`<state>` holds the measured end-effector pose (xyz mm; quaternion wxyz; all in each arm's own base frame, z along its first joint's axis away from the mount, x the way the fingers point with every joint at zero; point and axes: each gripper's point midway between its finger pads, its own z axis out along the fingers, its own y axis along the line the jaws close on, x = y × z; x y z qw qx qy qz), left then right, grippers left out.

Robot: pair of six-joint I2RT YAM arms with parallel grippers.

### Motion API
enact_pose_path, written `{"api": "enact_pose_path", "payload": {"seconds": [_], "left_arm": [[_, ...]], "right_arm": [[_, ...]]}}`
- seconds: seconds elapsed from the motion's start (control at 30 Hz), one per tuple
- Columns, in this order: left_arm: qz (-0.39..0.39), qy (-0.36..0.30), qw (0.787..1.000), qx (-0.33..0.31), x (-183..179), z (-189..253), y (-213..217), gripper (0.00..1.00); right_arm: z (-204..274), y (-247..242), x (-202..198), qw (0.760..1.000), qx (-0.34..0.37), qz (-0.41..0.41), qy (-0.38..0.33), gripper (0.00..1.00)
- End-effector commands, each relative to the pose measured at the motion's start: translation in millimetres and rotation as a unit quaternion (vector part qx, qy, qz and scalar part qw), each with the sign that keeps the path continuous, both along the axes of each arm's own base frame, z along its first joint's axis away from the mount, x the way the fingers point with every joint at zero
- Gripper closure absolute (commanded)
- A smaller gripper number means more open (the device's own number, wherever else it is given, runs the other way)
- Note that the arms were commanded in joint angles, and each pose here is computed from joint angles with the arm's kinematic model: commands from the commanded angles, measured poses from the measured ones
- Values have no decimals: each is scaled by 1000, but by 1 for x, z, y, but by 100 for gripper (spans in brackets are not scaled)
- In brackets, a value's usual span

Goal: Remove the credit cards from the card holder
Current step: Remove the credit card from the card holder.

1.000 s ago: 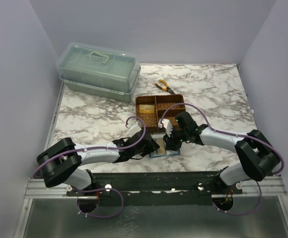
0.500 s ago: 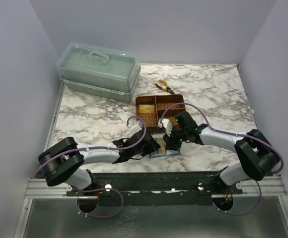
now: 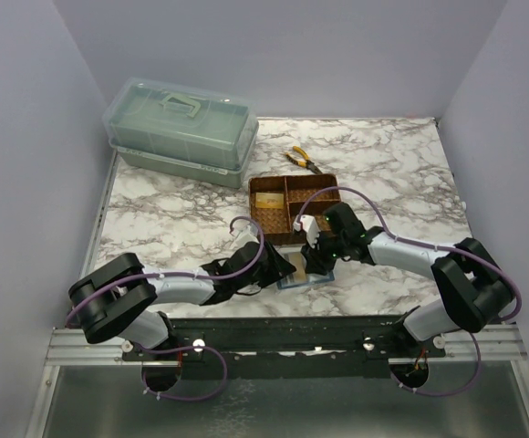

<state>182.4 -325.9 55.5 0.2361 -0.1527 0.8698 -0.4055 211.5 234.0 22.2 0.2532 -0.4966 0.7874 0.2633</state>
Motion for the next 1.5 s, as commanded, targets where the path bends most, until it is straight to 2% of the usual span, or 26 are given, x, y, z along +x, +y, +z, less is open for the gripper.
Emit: {"api": "enact_pose_path", "payload": {"seconds": [0.0,0.33,0.9,1.1,1.23,1.47], "left_arm": [[-19,-27,996,-88,1,41,-20,52],[-17,-46,991,-122,5,57,-23,52],[-14,-38,991,-130,16,47,-29,52],[36,17,998,-50,12,17,1,48],[46,60,997,-5,9,-1,4,47],[42,60,997,14,13,-2,-1,46]], "right_arm": [[2,-5,5,1000,-9,-18,-3,62],[1,-5,6,1000,-10,-18,-2,62],[12,-8,13,999,7,-37,2,61],[8,-9,13,999,1,-35,6,61],[7,-9,13,999,-1,-35,7,61],[6,-10,13,999,-2,-36,6,61]]}}
